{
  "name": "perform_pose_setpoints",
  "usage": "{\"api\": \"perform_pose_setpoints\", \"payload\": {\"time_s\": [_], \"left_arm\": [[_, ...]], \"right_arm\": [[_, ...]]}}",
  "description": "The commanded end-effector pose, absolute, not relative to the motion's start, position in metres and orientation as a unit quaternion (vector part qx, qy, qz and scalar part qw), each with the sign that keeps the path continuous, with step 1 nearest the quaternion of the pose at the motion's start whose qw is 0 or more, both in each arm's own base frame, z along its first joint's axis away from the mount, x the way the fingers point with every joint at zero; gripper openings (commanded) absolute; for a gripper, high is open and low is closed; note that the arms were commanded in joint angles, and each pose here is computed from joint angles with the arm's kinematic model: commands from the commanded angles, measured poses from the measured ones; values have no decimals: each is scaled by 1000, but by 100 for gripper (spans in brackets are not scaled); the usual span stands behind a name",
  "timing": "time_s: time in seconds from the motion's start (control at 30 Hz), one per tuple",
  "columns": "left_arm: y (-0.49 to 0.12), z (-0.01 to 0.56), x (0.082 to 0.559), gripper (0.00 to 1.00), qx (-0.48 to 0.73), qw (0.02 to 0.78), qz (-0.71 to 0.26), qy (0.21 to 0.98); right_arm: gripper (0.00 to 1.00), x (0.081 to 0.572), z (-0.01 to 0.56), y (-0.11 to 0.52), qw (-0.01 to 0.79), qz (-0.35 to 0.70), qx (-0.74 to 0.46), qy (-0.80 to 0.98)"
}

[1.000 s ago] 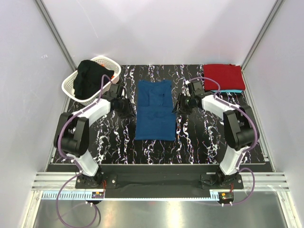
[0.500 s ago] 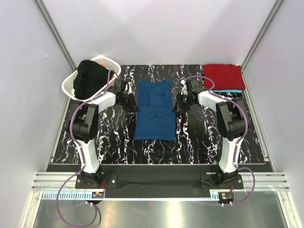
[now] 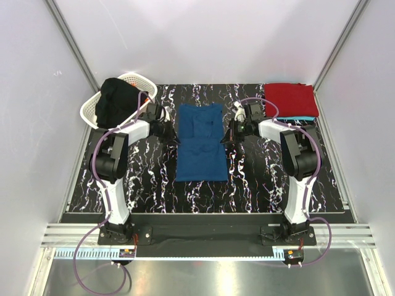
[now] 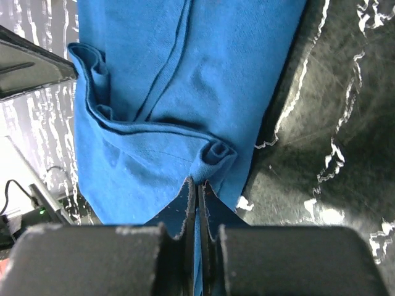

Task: Fold and stack the t-shirts
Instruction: Fold the tshirt

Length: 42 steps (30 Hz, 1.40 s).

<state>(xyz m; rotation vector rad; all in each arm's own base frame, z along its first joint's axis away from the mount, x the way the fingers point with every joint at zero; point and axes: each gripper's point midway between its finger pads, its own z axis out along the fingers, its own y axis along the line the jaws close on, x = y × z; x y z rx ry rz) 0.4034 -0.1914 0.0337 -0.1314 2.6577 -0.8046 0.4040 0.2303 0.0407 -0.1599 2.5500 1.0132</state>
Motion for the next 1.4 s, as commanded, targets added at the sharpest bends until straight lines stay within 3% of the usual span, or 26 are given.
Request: {"api": "perform_pose_setpoints", "payload": {"time_s": [0.0, 0.43, 0.47, 0.5, 0.63, 0.8, 1.03, 1.37], "left_arm": [[-186, 65, 418, 0, -54, 234, -290, 926], [-179, 34, 411, 0, -65, 201, -283, 936], [-182, 38, 411, 5, -54, 203, -291, 933], [-182, 42, 413, 24, -49, 209, -294, 931], [-186, 54, 417, 39, -26, 221, -307, 925], [-188, 57, 419, 41, -21, 225, -312, 923], [-178, 76, 427, 33, -29, 260, -296, 919], [-191, 58, 431, 40, -24, 241, -328, 913]], "right_arm": [[0, 414, 48, 234, 215, 397, -67, 890], [1, 419, 36, 226, 205, 415, -38, 885], [1, 419, 36, 226, 204, 417, -38, 885], [1, 418, 36, 226, 201, 420, -39, 884], [2, 419, 35, 227, 200, 421, -39, 884], [2, 420, 36, 227, 199, 424, -37, 883], [2, 420, 36, 228, 198, 427, -37, 882], [2, 420, 33, 229, 193, 429, -38, 882]]}}
